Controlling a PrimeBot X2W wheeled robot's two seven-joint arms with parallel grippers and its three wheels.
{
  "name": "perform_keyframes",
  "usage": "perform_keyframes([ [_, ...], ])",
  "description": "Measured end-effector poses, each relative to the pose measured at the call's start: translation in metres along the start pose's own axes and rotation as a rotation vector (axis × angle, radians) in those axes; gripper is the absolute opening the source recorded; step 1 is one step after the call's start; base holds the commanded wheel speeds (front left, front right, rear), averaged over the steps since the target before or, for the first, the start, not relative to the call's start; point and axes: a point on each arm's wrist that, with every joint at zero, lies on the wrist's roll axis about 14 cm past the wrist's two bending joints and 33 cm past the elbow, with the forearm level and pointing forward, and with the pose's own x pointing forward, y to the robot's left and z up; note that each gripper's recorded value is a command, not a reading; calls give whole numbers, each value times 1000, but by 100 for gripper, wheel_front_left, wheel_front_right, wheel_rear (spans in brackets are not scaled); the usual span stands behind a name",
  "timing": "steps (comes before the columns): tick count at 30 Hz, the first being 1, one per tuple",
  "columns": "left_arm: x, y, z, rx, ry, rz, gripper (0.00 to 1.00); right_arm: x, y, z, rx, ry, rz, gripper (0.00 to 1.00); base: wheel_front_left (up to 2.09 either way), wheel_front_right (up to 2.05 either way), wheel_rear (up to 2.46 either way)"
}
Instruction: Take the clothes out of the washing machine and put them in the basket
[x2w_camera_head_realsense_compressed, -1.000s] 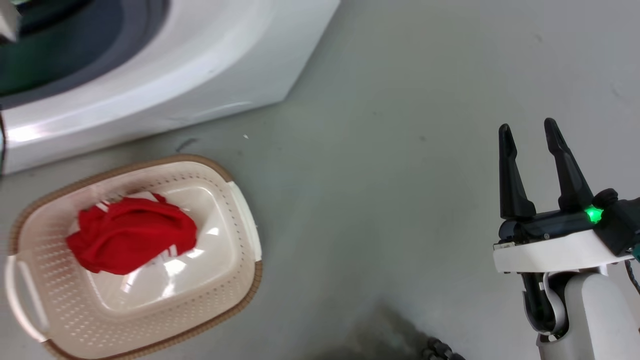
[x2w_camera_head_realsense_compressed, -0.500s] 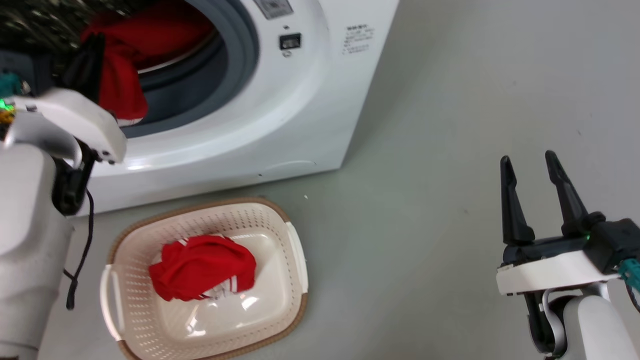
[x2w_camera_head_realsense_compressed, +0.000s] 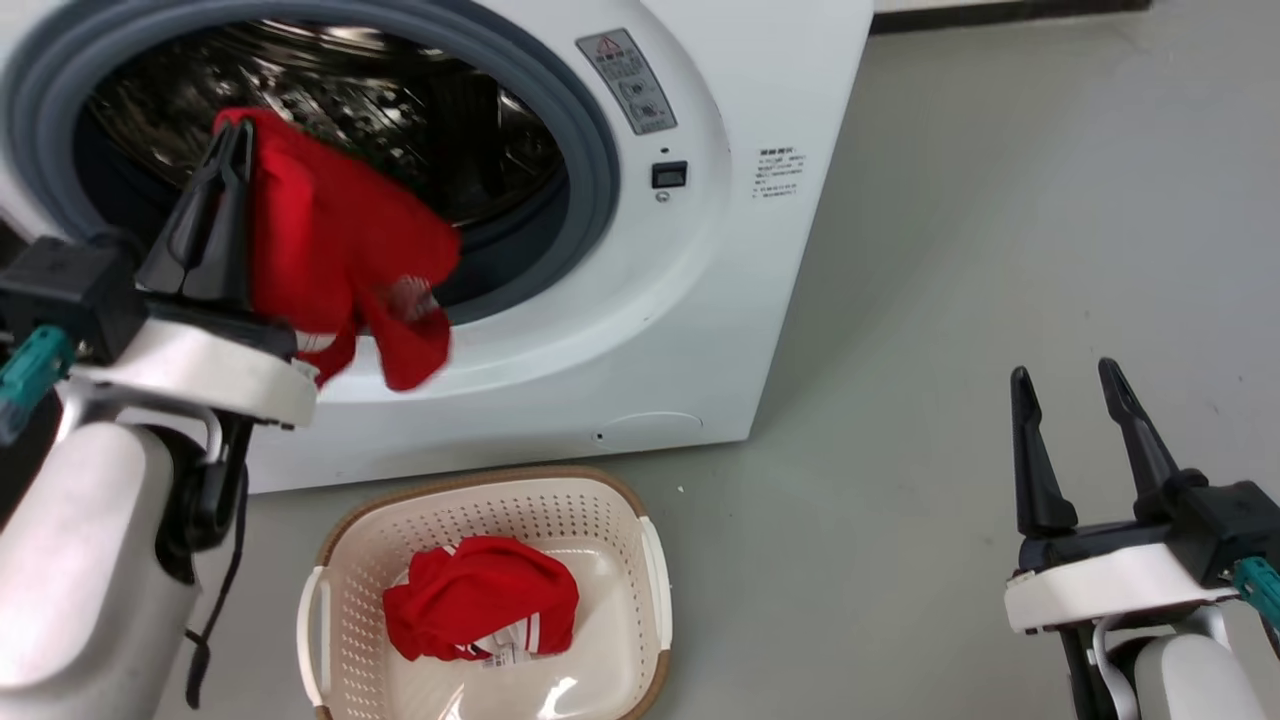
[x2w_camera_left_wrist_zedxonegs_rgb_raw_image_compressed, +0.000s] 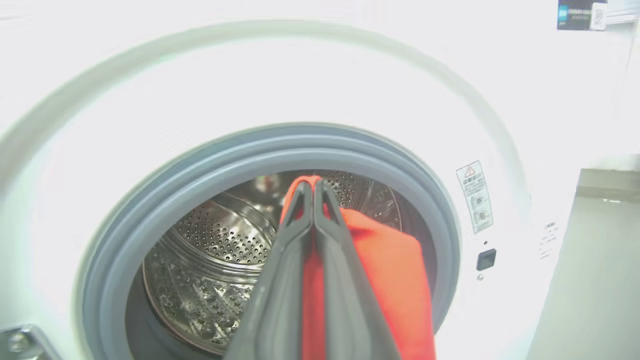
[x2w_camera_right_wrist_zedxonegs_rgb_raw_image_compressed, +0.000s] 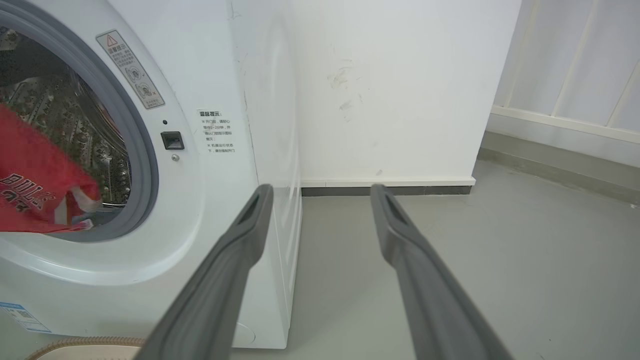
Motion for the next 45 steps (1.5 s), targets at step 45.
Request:
perform_keyframes([
  [45,-193,-80,-387,-128,1269,-256,0,30,-14,-102,-50,237,-17,100,0,0,0],
])
